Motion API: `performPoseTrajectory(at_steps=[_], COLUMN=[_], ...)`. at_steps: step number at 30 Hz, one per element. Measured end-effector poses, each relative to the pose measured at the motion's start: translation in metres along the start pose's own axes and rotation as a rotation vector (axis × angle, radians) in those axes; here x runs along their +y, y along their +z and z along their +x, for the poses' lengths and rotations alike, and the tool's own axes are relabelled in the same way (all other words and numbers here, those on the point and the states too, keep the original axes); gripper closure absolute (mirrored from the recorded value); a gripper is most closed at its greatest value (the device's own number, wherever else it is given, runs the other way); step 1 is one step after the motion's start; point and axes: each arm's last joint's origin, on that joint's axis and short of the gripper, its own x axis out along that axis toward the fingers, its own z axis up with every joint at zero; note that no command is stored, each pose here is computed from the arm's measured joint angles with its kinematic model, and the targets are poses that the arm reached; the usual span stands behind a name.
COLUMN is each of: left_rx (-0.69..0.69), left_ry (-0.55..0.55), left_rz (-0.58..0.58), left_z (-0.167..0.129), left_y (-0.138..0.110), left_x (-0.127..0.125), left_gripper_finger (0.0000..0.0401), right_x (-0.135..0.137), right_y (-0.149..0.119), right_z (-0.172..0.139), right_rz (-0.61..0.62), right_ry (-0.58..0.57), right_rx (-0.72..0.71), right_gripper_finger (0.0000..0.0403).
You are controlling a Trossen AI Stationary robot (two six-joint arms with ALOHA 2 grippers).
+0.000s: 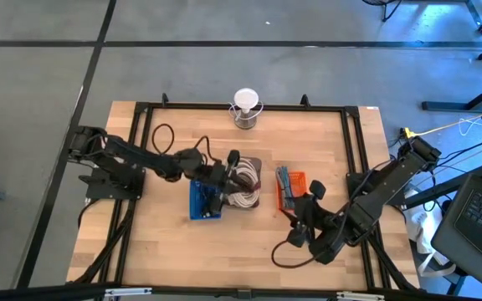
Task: Pick & Place USB Port
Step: Put the pink charger cable into the orange bin
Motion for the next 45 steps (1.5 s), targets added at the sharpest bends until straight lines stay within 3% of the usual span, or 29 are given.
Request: performPoseTrajectory(at_steps=[8, 20, 26, 32, 34, 38, 45], left_rx=[-0.023, -0.023, -0.008, -0.005, -0.005, -0.006, 0.057], left_ry=[0.018, -0.015, -0.018, -0.032, -0.032, -0.027, -0.026], left_rz=[-0.012, -0.016, -0.020, -0.020, -0.020, -0.032, -0.048], left_z=[0.000, 0.001, 0.001, 0.001, 0.001, 0.001, 0.002], left_y=[0.007, 0.008, 0.006, 0.006, 0.006, 0.006, 0.000], left_x=[0.017, 0.013, 0.013, 0.012, 0.012, 0.012, 0.008], left_gripper_finger=[0.0398, 0.0398, 0.0398, 0.0398, 0.0395, 0.0368, 0.0289], right_x=[0.013, -0.002, -0.009, -0.011, -0.011, -0.013, -0.033], right_y=[0.030, 0.065, 0.072, 0.075, 0.075, 0.075, 0.071], right_z=[0.004, 0.038, 0.049, 0.051, 0.051, 0.050, 0.035], right_rz=[-0.099, -0.122, -0.137, -0.159, -0.172, -0.177, -0.138], right_ry=[-0.025, 0.006, 0.026, 0.033, 0.032, 0.016, -0.148], right_rx=[-0.235, -0.273, -0.269, -0.273, -0.274, -0.273, -0.244], right_gripper_finger=[0.0234, 0.0240, 0.0286, 0.0378, 0.0388, 0.0391, 0.0391])
